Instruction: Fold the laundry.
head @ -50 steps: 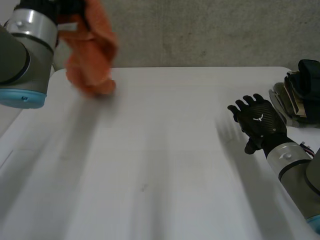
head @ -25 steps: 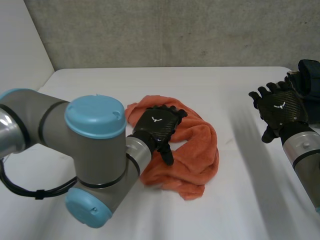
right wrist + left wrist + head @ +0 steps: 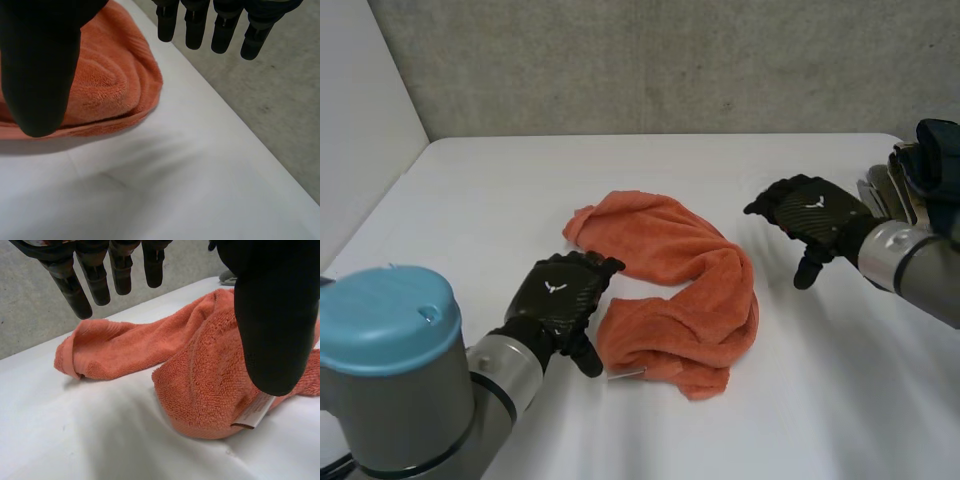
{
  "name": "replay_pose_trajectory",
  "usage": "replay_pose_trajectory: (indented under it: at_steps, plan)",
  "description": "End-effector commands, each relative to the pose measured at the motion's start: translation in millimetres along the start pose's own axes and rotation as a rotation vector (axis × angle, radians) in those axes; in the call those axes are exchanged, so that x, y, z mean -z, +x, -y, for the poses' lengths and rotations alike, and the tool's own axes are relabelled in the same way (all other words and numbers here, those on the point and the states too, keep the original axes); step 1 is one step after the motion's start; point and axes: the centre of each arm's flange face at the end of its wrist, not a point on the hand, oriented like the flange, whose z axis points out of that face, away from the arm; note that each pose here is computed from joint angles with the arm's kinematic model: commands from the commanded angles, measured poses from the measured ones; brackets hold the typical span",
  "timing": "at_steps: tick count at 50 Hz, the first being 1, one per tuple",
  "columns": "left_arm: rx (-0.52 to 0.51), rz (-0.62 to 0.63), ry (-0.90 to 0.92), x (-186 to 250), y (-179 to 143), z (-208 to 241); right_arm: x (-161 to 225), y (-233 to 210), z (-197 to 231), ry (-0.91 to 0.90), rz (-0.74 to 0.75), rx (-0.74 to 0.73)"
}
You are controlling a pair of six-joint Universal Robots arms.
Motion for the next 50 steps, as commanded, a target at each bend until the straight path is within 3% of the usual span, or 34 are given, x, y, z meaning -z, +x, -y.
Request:
replay_pose_trajectory:
  at_steps: [1,14,25,31,39,42,46,50]
  plan:
    - [0.001,-0.015,0.050,-25.2,6.3,-16.0,-43.0,-0.3,-25.4,0.000,0.051,0.115]
    - [-0.032,-0.070,0.031,-66.1,34.6,-35.8,-85.2,-31.7,-46.5,0.054,0.168,0.148]
    - [-0.017,-0.034,0.202,-51.1,23.8,34.1,-84.4,-29.6,-32.8,0.094,0.149,0.116]
    - [0.000,-0.017,0.376,-16.1,13.9,95.6,-44.7,31.1,26.3,0.183,-0.021,0.026]
    - [0.019,0.032,0.632,35.8,-9.1,167.9,31.4,67.3,128.2,0.385,-0.228,0.074]
    - [0.019,0.057,0.631,34.7,-18.2,168.2,54.9,70.3,150.8,0.425,-0.265,0.072]
    - [0.023,0.088,0.543,20.6,-30.1,145.8,56.9,57.9,144.9,0.380,-0.203,-0.016]
    - [0.023,0.046,0.321,-7.1,-18.0,79.1,34.2,25.7,120.3,0.274,-0.094,-0.079]
